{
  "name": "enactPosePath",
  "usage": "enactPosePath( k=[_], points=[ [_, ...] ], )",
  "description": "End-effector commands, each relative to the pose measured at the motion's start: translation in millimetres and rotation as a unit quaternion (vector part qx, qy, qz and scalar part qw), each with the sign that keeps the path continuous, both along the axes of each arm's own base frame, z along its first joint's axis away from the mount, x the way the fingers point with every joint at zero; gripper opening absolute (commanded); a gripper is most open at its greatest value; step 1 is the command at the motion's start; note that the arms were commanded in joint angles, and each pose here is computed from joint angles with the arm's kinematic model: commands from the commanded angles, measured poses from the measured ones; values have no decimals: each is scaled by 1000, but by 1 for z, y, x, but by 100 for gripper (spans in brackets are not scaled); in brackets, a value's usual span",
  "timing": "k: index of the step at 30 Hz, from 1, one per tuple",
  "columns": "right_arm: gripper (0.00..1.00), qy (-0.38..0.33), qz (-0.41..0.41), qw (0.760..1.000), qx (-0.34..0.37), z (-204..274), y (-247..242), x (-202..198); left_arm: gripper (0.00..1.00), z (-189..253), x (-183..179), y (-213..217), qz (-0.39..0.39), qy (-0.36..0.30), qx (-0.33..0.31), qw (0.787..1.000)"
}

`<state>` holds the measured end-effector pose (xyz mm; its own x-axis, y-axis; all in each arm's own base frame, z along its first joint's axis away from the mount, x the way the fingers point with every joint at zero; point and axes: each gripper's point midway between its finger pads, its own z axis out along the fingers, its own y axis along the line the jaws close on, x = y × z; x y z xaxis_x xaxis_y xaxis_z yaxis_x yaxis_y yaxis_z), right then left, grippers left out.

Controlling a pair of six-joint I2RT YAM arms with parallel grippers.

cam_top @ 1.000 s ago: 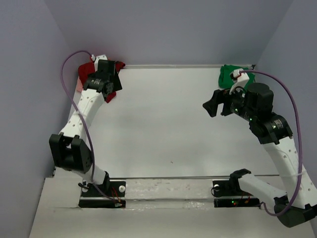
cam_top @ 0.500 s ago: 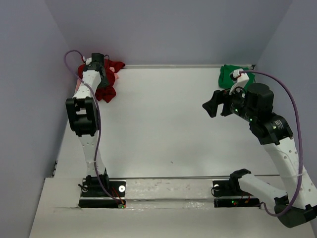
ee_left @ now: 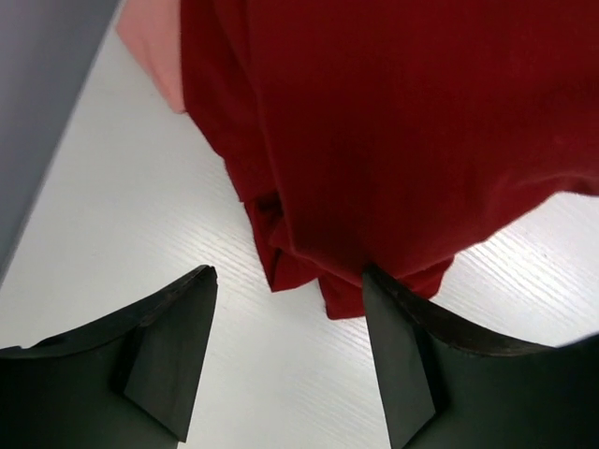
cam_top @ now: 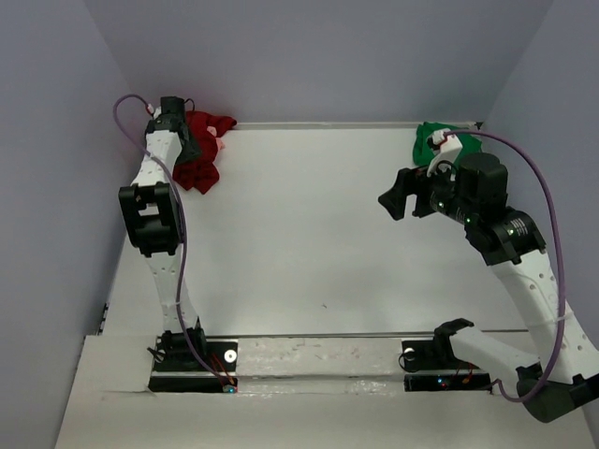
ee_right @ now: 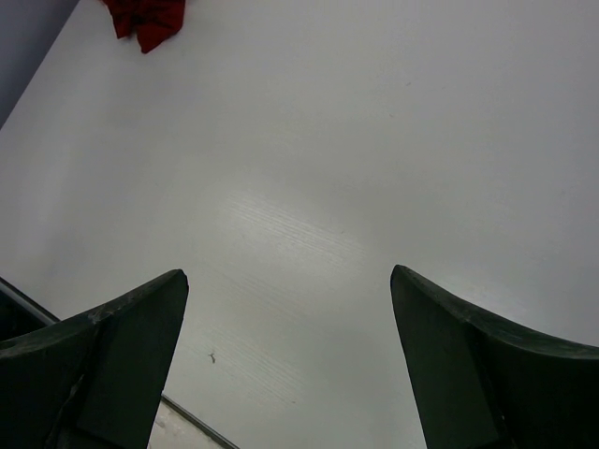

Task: Fold and stack the t-shirts
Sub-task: Grab crumpled tshirt from the corner of the board with the left arm

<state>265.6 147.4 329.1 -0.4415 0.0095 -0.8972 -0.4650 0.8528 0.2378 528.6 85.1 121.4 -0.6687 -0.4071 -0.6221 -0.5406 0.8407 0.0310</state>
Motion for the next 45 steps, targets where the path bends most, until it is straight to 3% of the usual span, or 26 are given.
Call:
enactPosePath(
  k=[1,5,9,13,16,22,25,34,45],
  points=[
    [94,-25,16,999,22,21,9,2,75,24,2,-19,-52,-39,-40,997],
    [94,-19,19,999,23,17,11,1,76,19,9,-27,-86,-49,-86,991],
    [95,-22,19,999,24,17,9,-3,75,29,13,-24,-95,-71,-91,989],
    [95,-23,19,999,25,17,9,-4,59,20,15,-6,-77,-72,-99,990],
    [95,-12,32,999,30,14,14,-5,55,17,25,-2,-79,-76,-101,989],
    [95,7,34,999,32,1,19,0,16,13,24,-9,-86,-82,-116,986],
    [95,30,28,999,34,-17,22,9,0,37,16,-16,-92,-103,-111,984],
    [92,132,33,989,65,-82,60,54,0,108,-13,-71,-133,-147,-76,977],
    [94,152,80,985,12,-104,149,137,0,186,-50,-110,-163,-203,-56,964]
  ],
)
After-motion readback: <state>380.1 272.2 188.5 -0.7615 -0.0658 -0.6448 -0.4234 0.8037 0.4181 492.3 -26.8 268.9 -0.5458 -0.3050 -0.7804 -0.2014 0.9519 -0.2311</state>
